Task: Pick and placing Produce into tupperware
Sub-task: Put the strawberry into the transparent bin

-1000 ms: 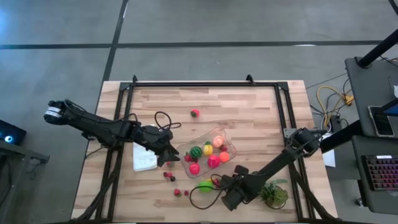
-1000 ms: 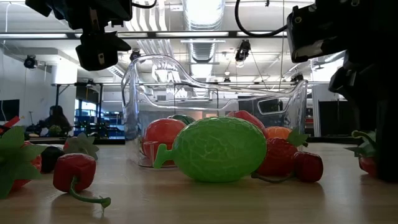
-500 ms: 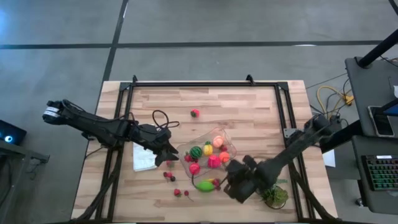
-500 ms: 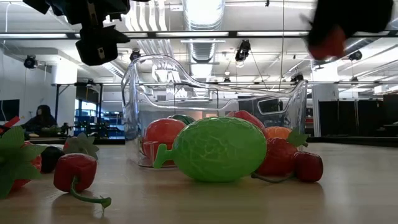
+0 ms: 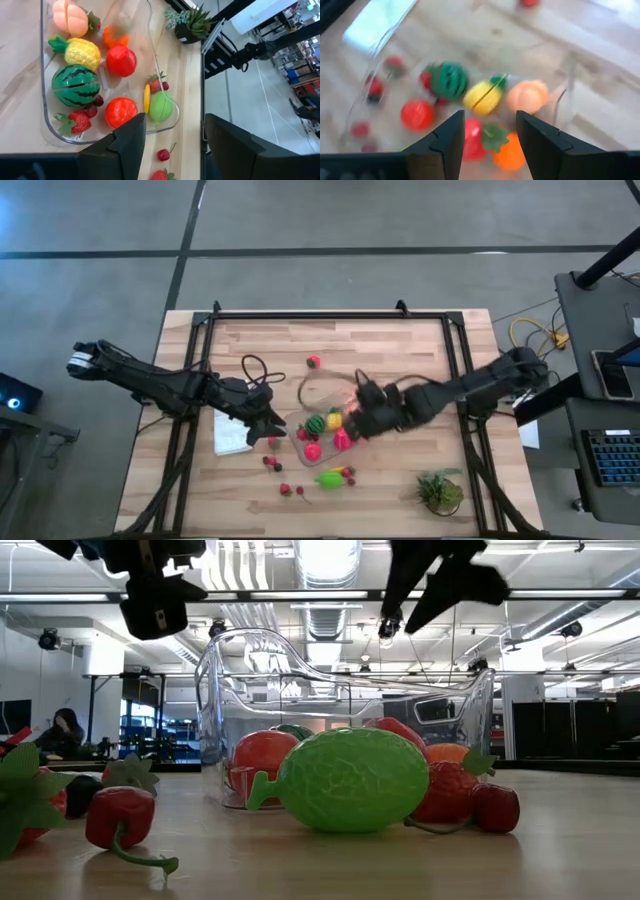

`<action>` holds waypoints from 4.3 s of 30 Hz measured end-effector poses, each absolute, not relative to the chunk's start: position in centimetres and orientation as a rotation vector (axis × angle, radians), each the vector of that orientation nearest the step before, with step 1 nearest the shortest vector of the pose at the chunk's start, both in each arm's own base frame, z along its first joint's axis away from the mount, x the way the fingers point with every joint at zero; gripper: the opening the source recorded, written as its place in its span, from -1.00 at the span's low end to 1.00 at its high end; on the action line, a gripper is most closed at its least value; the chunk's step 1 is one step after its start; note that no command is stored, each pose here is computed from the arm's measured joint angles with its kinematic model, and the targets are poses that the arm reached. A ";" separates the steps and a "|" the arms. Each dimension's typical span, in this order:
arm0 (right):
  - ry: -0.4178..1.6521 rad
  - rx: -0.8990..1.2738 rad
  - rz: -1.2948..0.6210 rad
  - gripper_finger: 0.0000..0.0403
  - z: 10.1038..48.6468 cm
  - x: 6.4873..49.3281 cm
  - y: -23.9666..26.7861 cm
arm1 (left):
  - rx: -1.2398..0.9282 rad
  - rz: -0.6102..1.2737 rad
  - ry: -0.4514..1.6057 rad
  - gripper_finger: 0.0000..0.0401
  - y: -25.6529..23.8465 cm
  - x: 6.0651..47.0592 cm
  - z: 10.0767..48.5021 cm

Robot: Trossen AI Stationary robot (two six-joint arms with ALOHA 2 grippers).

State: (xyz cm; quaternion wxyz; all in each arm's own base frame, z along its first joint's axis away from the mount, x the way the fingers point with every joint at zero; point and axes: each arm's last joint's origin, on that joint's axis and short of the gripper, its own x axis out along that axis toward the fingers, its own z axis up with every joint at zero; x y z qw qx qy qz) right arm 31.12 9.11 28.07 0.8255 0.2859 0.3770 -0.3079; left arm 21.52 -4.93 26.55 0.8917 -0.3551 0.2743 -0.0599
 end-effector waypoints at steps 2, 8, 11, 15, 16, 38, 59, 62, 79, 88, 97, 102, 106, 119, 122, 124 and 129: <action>0.805 0.633 -0.685 -0.11 27.9 31.5 7.8 | -0.753 -0.123 0.563 -0.06 -4.9 21.6 26.6; 0.801 0.588 -0.712 0.09 28.3 31.7 5.9 | -0.788 -0.098 0.554 -0.06 -4.9 21.6 26.7; 0.765 0.547 -0.738 0.18 29.2 31.1 5.1 | -0.781 -0.038 0.480 -0.06 -4.3 21.9 27.0; 0.737 0.498 -0.805 0.28 30.4 29.7 4.0 | -0.828 0.124 0.372 -0.06 -2.2 22.4 27.4; 0.736 0.483 -0.824 0.30 30.7 29.3 3.7 | -0.867 0.167 0.358 -0.05 -1.4 22.6 27.4; 0.786 0.348 -1.020 0.49 33.5 24.7 -4.9 | -0.871 0.543 0.807 0.16 10.6 29.5 21.0; 0.779 0.415 -1.123 0.46 32.7 24.2 -7.5 | -0.670 0.601 0.848 0.16 14.0 32.4 21.3; 0.786 0.409 -1.128 0.46 32.6 24.1 -7.7 | -0.676 0.595 0.850 0.16 14.1 32.6 21.0; 0.792 0.405 -1.138 0.45 32.5 24.0 -8.1 | -0.693 0.581 0.885 0.16 14.7 34.0 18.0; 0.789 0.411 -1.140 0.45 32.5 24.0 -8.1 | -0.692 0.578 0.868 0.16 14.9 34.3 17.6; 0.788 0.411 -1.140 0.44 32.5 24.0 -8.1 | -0.694 0.577 0.848 0.16 15.0 34.5 17.2; 0.787 0.411 -1.139 0.43 32.5 24.0 -8.1 | -0.684 0.568 0.814 0.16 15.1 34.7 17.4; 0.786 0.411 -1.140 0.42 32.5 24.0 -8.1 | -0.672 0.555 0.760 0.16 15.2 35.1 17.7; 0.785 0.410 -1.141 0.40 32.5 24.1 -8.1 | -0.629 0.532 0.785 0.16 15.1 34.8 17.3; 0.785 0.410 -1.141 0.40 32.5 24.1 -8.1 | -0.634 0.520 0.787 0.16 15.1 34.8 17.3; 0.784 0.410 -1.141 0.41 32.5 24.1 -8.1 | -0.638 0.507 0.788 0.16 15.0 34.9 17.3; 0.785 0.413 -1.138 0.39 32.5 24.1 -8.1 | -0.597 0.442 0.807 0.16 14.9 34.9 17.2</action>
